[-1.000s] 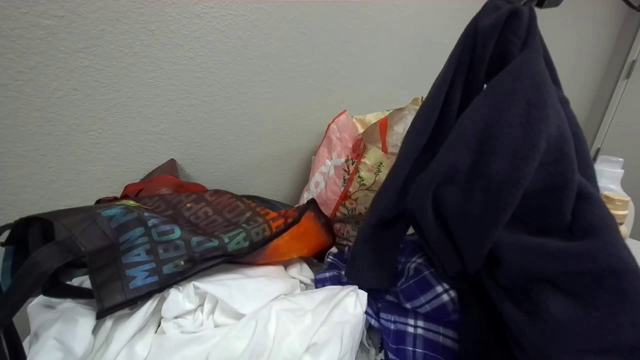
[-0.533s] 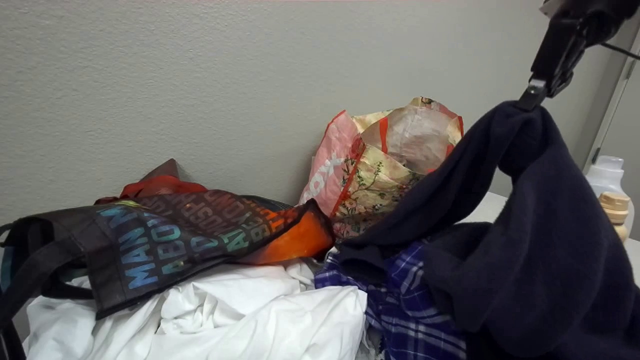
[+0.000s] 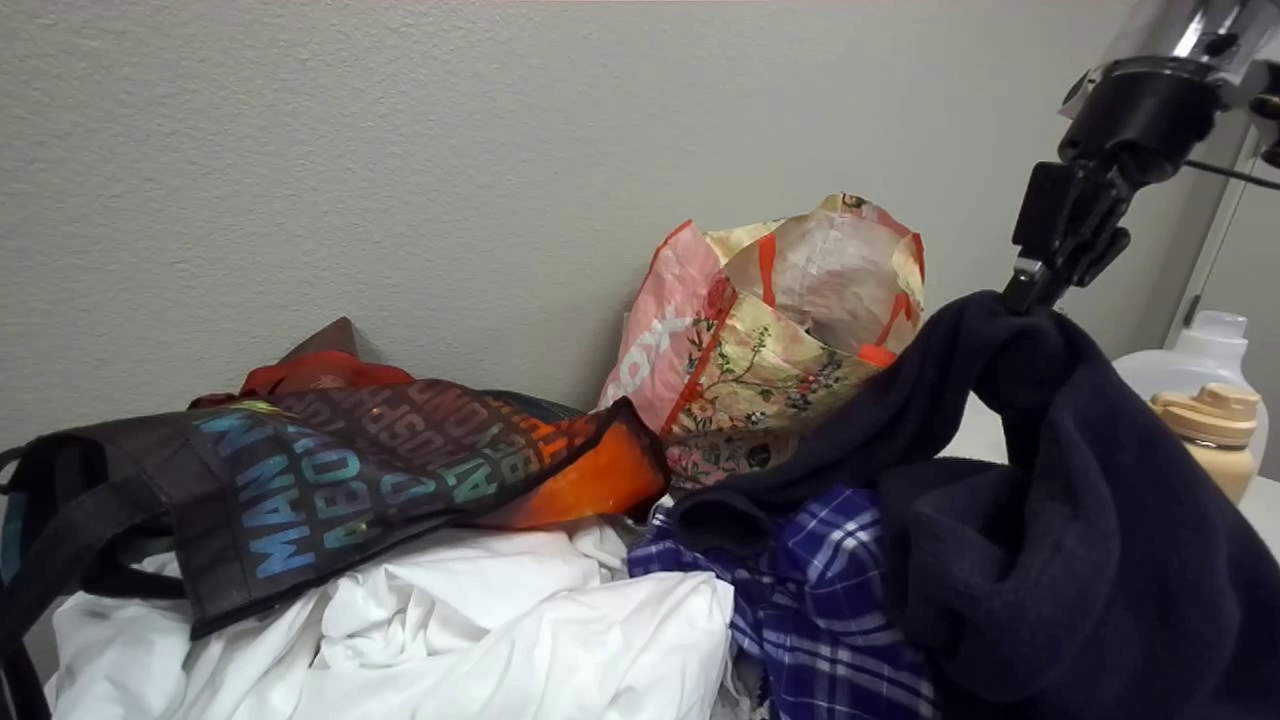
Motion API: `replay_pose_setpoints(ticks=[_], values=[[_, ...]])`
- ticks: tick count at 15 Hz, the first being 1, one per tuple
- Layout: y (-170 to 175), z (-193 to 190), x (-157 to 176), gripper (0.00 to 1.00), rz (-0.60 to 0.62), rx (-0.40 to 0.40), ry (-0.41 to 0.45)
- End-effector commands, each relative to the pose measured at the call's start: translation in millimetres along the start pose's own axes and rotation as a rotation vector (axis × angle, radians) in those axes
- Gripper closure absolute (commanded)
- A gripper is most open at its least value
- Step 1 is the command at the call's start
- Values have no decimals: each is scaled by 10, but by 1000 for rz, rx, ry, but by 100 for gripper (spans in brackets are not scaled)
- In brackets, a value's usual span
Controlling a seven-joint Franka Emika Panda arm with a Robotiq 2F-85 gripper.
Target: Unpack the bag
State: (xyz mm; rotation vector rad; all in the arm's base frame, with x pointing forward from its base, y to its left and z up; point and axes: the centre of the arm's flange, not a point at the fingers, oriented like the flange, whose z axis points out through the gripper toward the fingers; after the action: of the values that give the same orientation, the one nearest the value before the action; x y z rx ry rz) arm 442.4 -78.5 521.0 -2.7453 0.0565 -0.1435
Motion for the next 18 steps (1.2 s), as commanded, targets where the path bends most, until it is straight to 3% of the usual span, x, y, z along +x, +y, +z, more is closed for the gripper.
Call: replay_pose_setpoints(ticks=[1,6,13,18], values=[[-91,132,43,38,43,-29,-1],[-148,81,61,1,47,-30,-7],[-190,-334,153,0,23,-55,83],[-420,-587,285,0,-42,-87,138]])
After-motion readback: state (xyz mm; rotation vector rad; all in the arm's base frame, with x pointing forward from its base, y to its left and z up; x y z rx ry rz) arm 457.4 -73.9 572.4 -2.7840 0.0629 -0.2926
